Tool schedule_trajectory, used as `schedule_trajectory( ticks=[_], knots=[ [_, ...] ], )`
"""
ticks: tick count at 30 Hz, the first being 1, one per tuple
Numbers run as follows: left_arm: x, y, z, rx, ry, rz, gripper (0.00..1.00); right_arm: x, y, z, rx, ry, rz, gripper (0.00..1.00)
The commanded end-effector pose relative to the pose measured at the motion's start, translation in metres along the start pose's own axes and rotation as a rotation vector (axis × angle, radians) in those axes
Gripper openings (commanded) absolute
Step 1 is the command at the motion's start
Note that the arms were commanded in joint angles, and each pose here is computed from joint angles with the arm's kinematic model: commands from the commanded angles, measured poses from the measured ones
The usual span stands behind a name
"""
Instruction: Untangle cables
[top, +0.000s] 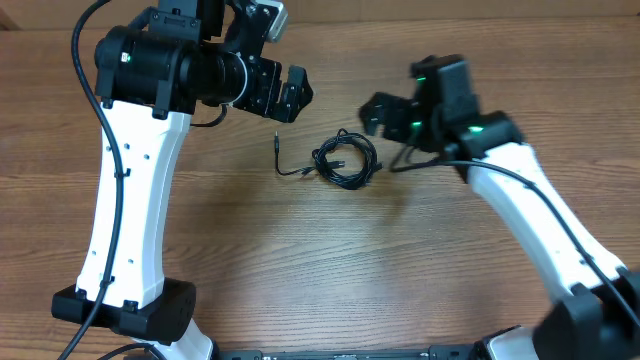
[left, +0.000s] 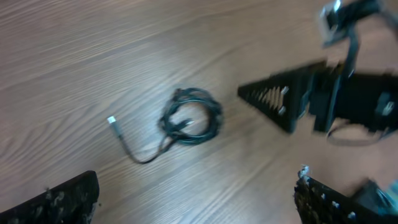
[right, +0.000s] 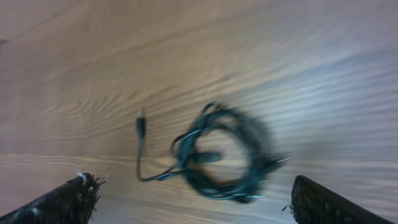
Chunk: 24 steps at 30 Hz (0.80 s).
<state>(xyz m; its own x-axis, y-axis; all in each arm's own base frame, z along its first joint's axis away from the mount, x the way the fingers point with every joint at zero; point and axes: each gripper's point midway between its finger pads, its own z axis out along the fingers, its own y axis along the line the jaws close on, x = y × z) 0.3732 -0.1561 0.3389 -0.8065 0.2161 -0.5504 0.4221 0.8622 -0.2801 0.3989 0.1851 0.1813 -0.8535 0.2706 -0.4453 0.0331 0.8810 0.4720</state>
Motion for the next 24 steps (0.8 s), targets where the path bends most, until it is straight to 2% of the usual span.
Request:
schedule_trajectory(
  ticks=[1,5,6,7,8,9,11,12,16,20,24],
  knots=[
    [0.002,0.037,0.0,-0.19,0.003,-0.136,1.0,0.031,0.028,0.035,-0.023,0.072,0.153,1.0],
    [0.006,0.054,-0.005,-0.258,0.007,-0.187,1.0,0.046,0.065,0.07,-0.093,0.058,0.166,0.96],
    [0.008,0.056,-0.006,-0.265,0.012,-0.193,1.0,0.046,0.067,0.074,-0.096,0.053,0.189,0.89],
    [0.009,0.059,-0.007,-0.269,0.017,-0.201,1.0,0.047,0.067,0.079,-0.087,0.046,0.222,0.62],
    [0.011,0.062,-0.008,-0.273,0.023,-0.209,1.0,0.047,0.061,0.084,-0.059,0.035,0.27,0.46],
    [0.013,0.064,-0.009,-0.277,0.028,-0.215,1.0,0.046,0.057,0.087,-0.038,0.024,0.306,0.46],
    [0.017,0.068,-0.01,-0.283,0.041,-0.228,1.0,0.047,0.049,0.095,-0.005,0.012,0.341,0.68],
    [0.019,0.069,-0.011,-0.285,0.047,-0.233,1.0,0.045,0.043,0.098,0.017,0.001,0.354,0.71],
    [0.022,0.07,-0.012,-0.288,0.06,-0.235,1.0,0.039,0.032,0.107,0.042,-0.032,0.365,0.71],
    [0.024,0.07,-0.012,-0.288,0.07,-0.237,1.0,0.034,0.034,0.121,0.02,-0.051,0.362,0.81],
    [0.029,0.069,-0.012,-0.288,0.091,-0.23,1.0,0.029,0.032,0.139,0.001,-0.079,0.333,0.81]
  ],
)
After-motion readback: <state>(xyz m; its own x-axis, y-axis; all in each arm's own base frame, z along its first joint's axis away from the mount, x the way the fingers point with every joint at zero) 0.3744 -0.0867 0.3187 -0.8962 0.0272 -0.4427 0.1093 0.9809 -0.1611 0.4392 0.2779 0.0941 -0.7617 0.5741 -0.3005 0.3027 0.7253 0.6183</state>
